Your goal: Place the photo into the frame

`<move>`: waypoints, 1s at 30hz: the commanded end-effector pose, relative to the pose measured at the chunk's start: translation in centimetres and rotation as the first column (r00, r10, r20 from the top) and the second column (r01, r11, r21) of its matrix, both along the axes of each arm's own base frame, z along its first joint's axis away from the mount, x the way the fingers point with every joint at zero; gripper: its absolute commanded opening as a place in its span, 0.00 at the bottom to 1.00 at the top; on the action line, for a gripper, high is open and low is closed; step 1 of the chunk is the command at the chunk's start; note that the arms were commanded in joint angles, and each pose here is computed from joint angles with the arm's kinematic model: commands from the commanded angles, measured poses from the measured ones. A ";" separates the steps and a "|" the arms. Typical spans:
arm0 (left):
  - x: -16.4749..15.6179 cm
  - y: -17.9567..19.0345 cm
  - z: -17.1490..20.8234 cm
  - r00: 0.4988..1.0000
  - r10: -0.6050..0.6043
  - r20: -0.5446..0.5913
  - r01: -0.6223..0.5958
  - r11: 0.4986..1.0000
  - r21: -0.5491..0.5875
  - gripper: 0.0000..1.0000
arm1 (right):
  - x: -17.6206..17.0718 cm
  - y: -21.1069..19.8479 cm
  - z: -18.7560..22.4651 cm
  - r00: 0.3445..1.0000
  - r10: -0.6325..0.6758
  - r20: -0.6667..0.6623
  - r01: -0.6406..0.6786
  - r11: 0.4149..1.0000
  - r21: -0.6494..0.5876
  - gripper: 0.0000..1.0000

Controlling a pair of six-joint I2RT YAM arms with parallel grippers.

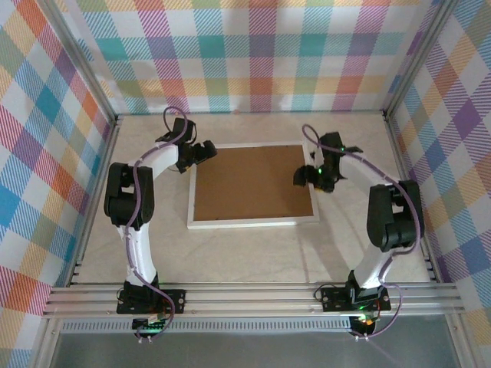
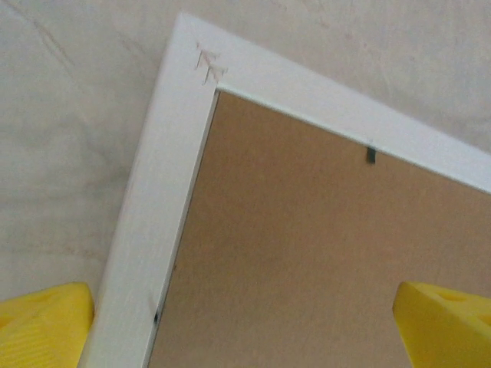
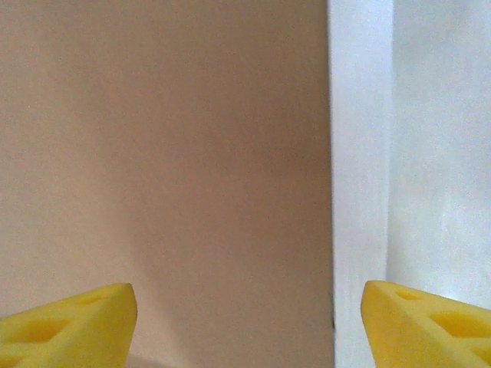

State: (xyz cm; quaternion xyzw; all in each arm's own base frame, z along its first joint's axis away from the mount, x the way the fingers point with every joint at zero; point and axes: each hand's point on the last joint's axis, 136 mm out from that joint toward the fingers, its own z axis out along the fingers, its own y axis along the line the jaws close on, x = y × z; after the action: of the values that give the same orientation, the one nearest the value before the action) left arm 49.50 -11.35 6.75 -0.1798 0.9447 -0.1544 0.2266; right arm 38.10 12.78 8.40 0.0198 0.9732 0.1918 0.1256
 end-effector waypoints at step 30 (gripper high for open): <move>-10.7 1.0 -1.1 0.987 -0.116 -0.113 0.125 0.989 0.080 0.63 | 11.8 -4.1 -3.6 1.000 -0.025 -0.006 0.023 0.973 -0.230 0.51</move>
State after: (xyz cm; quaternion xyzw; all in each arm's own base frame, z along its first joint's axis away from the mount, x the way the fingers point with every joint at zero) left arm 39.16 -10.56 6.27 -0.1378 0.9639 -0.1430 0.1775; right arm 49.86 9.21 5.29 0.0205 0.9873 0.0880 0.1309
